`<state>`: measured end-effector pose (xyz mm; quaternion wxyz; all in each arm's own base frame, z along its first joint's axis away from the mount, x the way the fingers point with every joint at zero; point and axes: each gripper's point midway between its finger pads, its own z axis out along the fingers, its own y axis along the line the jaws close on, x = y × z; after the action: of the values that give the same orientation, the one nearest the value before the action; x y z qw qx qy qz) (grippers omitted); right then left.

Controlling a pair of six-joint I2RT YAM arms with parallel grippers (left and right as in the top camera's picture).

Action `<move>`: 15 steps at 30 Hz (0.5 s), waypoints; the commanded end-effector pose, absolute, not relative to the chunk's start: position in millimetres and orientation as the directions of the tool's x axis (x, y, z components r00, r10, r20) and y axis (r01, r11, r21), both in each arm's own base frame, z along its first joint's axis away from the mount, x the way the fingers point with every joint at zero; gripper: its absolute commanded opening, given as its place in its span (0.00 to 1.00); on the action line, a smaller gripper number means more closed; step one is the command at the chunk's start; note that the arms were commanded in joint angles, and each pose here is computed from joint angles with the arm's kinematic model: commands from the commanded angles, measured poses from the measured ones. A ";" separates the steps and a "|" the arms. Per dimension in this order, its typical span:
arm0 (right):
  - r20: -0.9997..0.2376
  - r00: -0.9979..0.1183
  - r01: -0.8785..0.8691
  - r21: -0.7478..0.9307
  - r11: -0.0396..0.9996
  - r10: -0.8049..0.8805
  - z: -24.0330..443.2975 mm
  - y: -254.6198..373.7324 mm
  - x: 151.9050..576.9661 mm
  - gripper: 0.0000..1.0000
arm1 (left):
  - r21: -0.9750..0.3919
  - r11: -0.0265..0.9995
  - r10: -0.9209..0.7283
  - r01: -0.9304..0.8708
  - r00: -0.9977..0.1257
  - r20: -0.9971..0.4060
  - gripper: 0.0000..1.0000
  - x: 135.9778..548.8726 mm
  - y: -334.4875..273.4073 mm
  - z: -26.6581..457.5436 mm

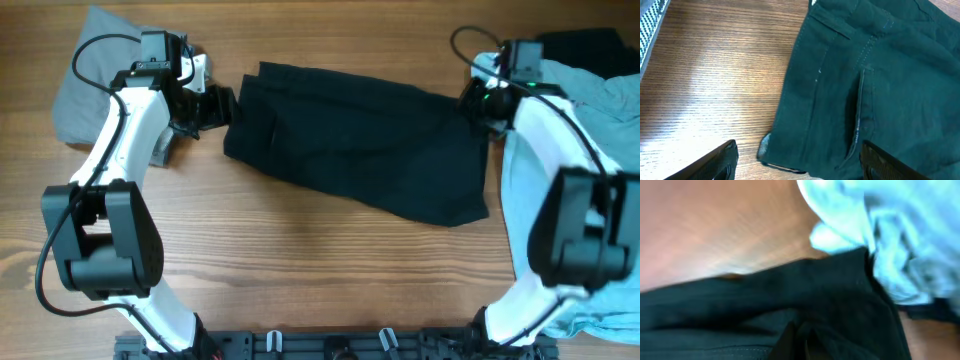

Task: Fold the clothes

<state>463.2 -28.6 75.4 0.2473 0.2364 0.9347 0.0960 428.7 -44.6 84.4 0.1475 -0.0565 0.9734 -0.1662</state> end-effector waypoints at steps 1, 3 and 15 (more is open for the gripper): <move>-0.543 -0.662 0.439 0.278 0.855 0.516 133.7 -57.3 462.9 0.04 | -0.332 0.942 -0.140 -0.039 -0.948 -0.287 0.77 429.8 -43.1 88.9; -0.525 -0.662 0.469 0.266 0.842 0.535 126.9 -66.2 458.6 0.04 | -0.332 0.942 -0.140 -0.039 -0.948 -0.287 0.78 429.8 -43.1 88.9; -0.310 -0.833 0.383 0.274 0.882 0.458 120.4 -33.2 396.3 0.79 | -0.330 0.942 -0.136 -0.052 -0.961 -0.239 0.92 419.1 -43.6 73.6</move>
<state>404.2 -57.0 82.6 0.1689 0.2509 0.9525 0.0339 425.6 -44.6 83.0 0.1423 -0.0510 0.9747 -0.1648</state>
